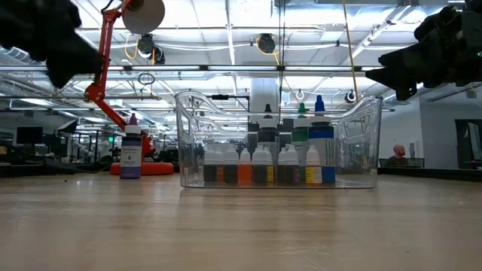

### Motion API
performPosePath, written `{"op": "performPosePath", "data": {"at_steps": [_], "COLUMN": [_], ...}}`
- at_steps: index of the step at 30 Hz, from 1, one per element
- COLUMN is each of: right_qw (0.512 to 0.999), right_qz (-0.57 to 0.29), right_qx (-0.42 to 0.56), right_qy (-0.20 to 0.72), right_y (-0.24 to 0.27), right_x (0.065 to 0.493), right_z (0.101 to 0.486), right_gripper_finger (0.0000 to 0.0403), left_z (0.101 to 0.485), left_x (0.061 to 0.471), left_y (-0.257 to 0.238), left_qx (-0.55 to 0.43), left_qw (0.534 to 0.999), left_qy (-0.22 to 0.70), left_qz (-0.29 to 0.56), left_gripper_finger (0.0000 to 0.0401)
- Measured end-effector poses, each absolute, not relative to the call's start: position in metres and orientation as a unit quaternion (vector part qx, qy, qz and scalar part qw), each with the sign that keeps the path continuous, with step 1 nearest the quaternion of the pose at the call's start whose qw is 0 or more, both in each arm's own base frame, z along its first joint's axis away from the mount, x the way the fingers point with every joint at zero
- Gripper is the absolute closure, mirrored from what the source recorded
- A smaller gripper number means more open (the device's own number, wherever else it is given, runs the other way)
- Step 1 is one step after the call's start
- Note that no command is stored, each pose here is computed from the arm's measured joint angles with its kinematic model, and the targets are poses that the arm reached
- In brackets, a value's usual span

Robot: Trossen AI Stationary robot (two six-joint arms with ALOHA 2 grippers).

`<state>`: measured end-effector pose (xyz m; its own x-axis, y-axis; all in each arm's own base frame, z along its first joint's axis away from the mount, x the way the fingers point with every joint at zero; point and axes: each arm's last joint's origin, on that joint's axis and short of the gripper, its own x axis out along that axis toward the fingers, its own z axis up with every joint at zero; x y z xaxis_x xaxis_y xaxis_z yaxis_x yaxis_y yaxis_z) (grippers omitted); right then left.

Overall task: Pick & Place food coloring
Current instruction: Put the large purple food coloring bottle into the transparent bin

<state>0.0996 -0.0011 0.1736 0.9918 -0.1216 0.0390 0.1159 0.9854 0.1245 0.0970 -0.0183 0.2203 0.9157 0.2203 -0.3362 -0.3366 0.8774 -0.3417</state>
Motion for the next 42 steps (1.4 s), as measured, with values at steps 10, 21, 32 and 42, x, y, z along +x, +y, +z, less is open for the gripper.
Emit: {"op": "performPosePath", "data": {"at_steps": [10, 21, 32, 42], "right_qw": [0.996, 0.996, 0.996, 0.996], "right_qz": [-0.060, -0.060, -0.059, -0.060], "right_qx": [0.061, 0.061, 0.061, 0.061], "right_qy": [-0.023, -0.023, -0.023, -0.023], "right_y": [-0.001, -0.001, -0.001, -0.001], "right_x": [0.100, 0.100, 0.100, 0.100], "right_z": [0.174, 0.174, 0.174, 0.174], "right_gripper_finger": [0.0193, 0.0193, 0.0193, 0.0193], "left_z": [0.252, 0.213, 0.205, 0.207], "left_x": [0.142, 0.190, 0.207, 0.209], "left_y": [-0.011, 0.001, 0.005, 0.010], "left_qx": [-0.253, -0.100, 0.027, 0.098], "left_qw": [0.865, 0.808, 0.821, 0.820], "left_qy": [0.351, 0.499, 0.511, 0.513], "left_qz": [0.253, 0.297, 0.252, 0.234], "left_gripper_finger": [0.0232, 0.0149, 0.0155, 0.0156]}}
